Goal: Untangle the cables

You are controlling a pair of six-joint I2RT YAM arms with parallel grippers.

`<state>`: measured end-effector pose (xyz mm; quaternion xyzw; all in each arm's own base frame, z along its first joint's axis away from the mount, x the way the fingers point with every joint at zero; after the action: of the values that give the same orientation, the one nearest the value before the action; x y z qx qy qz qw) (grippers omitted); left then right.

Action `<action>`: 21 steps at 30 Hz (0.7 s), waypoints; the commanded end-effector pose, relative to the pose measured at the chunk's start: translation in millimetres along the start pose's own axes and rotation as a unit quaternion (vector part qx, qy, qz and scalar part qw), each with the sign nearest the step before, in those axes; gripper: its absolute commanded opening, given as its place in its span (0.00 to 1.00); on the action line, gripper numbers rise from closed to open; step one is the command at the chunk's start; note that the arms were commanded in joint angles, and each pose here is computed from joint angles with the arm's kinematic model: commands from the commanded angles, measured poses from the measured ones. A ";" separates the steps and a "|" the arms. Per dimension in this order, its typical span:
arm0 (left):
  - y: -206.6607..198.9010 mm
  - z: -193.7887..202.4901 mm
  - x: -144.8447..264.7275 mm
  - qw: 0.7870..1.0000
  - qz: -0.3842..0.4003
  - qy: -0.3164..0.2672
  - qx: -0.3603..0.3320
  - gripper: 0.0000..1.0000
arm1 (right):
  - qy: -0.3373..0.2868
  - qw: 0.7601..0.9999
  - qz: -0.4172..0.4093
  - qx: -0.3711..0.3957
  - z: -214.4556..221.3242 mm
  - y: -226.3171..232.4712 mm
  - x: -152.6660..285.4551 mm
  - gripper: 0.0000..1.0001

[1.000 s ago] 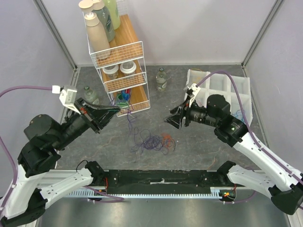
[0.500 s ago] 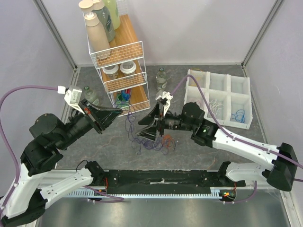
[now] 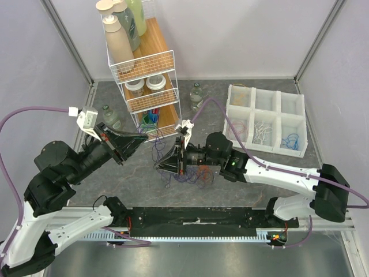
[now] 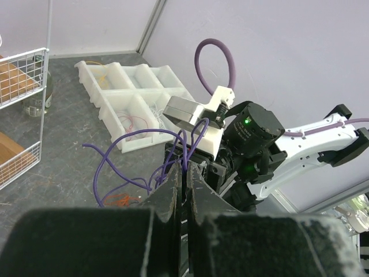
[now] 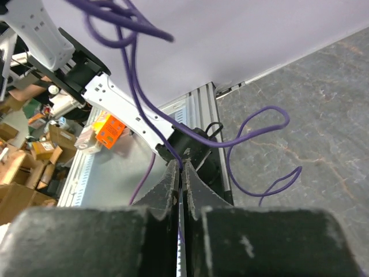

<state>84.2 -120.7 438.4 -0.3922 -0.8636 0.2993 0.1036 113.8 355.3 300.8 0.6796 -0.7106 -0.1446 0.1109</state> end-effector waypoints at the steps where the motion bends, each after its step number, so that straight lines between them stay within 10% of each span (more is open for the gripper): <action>1: 2.9 -0.6 -5.9 1.000 -0.013 -0.006 0.006 0.02 | -0.033 0.999 -0.040 0.005 -20.5 16.9 1.4 0.00; 10: 44.4 33.7 -44.6 0.988 -0.134 0.078 -0.009 0.06 | -0.009 1.000 -0.019 0.015 -10.0 35.8 57.2 0.00; 15: 72.1 70.7 -64.1 0.974 -0.172 0.146 -0.019 0.91 | -0.009 0.997 0.070 0.010 -13.2 28.4 79.7 0.00; 21: 81.1 91.1 -53.9 0.976 -0.159 0.149 -0.001 0.93 | -0.054 0.992 0.113 0.007 -40.1 28.4 95.1 0.00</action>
<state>141.7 -164.8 310.7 -0.2680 -0.8916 0.1896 0.3120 88.4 268.7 329.6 0.6217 -0.7625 -0.1518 0.0953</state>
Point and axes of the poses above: each gripper's point midway between its finger pads, its own x axis back along the fingers, its own y axis along the line the jaws close on, z = x × y, the point moved 7 cm from there along x, back along the fingers, and after that the axes turned 8 degrees about x, right-handed, at the moved point
